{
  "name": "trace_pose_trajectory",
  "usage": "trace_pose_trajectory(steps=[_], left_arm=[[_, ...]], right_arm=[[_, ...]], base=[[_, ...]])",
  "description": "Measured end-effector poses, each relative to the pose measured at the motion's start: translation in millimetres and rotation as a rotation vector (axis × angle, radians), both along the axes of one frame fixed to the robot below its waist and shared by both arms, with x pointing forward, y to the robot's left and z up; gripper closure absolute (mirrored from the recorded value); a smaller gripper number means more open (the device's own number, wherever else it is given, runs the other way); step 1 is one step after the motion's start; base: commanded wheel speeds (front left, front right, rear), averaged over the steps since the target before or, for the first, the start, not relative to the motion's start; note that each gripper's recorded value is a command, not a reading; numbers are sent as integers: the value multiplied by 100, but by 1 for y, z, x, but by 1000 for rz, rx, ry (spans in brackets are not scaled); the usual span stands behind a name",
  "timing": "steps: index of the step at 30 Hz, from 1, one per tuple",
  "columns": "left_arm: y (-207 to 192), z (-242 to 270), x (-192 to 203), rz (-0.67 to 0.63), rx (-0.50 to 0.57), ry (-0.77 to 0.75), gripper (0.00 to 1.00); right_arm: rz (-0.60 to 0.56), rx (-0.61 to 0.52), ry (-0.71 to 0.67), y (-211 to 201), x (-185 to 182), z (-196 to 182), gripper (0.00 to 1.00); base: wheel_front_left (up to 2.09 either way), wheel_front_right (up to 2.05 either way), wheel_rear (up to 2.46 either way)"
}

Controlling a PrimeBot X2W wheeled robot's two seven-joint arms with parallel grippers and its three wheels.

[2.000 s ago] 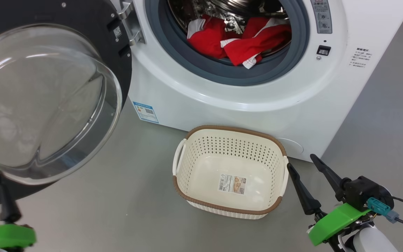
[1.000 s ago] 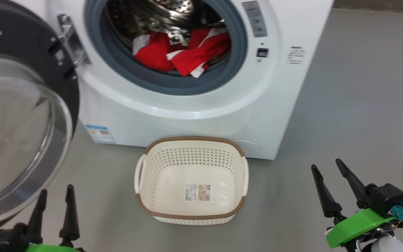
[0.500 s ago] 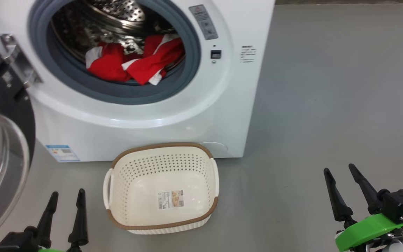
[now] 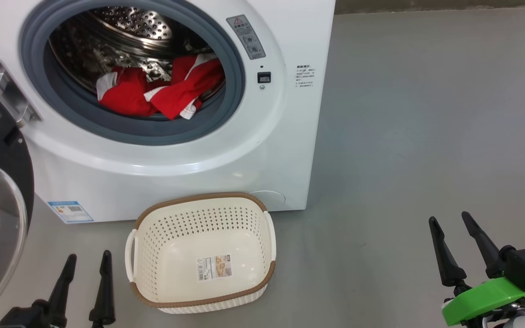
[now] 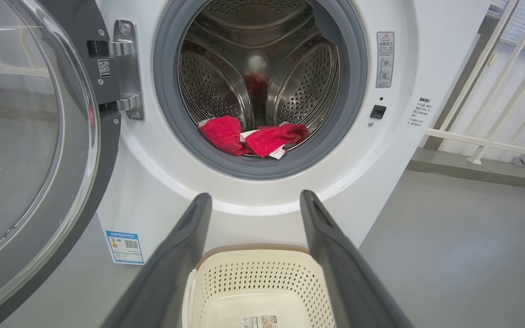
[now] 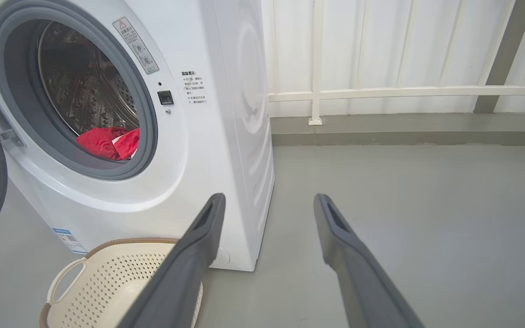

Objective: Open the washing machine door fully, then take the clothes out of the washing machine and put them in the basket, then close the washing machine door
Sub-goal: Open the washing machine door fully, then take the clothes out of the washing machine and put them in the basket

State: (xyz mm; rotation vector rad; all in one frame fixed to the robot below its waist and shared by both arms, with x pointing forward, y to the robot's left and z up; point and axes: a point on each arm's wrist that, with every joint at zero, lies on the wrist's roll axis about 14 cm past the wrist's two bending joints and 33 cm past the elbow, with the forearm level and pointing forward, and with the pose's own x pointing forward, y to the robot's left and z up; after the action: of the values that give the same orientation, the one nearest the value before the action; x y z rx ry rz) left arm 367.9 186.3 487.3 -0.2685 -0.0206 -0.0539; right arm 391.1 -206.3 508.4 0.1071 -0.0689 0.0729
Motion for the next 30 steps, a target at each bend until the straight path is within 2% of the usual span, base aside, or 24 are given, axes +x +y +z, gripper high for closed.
trace_pose_trajectory(steps=[30], left_arm=[[3, 13, 0, 10, 11, -42, 0]], right_arm=[[20, 2, -3, 8, 5, 0, 0]], base=[[0, 0, 0]])
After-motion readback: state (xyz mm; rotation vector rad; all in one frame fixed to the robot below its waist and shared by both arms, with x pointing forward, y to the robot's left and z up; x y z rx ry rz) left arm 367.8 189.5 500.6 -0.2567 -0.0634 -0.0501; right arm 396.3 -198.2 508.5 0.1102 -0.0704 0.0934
